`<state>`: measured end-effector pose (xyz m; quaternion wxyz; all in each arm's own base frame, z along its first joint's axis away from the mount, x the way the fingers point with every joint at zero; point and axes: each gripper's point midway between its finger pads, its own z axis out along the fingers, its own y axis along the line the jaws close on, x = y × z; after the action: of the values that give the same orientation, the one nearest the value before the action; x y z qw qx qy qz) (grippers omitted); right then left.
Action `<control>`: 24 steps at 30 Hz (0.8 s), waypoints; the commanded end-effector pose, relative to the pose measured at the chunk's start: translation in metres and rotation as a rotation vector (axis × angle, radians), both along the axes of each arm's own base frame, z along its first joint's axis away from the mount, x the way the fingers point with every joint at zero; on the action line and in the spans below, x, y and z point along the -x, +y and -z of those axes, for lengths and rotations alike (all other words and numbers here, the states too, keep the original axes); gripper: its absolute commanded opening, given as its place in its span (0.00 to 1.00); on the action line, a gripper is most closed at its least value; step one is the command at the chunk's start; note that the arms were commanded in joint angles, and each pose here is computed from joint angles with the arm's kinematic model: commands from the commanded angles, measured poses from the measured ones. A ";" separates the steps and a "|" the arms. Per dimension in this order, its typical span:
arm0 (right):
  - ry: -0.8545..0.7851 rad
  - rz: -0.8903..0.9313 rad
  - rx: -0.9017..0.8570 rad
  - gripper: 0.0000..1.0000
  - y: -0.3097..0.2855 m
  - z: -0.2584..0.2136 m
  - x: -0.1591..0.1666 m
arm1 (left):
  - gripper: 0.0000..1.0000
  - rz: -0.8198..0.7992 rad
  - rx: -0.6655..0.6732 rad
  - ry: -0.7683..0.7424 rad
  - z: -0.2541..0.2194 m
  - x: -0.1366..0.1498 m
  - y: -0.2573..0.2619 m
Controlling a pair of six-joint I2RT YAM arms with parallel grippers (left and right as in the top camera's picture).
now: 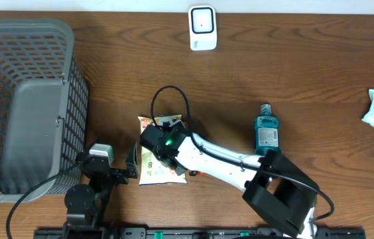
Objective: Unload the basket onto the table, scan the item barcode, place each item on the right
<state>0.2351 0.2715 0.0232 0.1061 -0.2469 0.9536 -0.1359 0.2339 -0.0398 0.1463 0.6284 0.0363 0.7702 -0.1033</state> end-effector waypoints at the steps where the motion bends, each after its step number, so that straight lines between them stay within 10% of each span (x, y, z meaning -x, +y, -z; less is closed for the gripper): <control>1: -0.038 0.006 0.049 0.76 -0.007 0.004 -0.003 | 0.98 -0.004 -0.015 0.032 0.012 0.001 0.001; 15: -0.073 -0.023 0.134 0.70 -0.010 0.041 -0.015 | 0.98 -0.004 -0.016 0.032 0.012 0.001 0.001; 24: -0.140 -0.039 0.169 0.24 -0.012 0.051 -0.031 | 0.98 -0.004 -0.016 0.032 0.012 0.001 0.001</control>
<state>0.2744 0.2713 0.0035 0.1901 -0.2534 0.9238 -0.2151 0.2344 -0.0372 0.1461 0.6289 0.0319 0.7707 -0.0976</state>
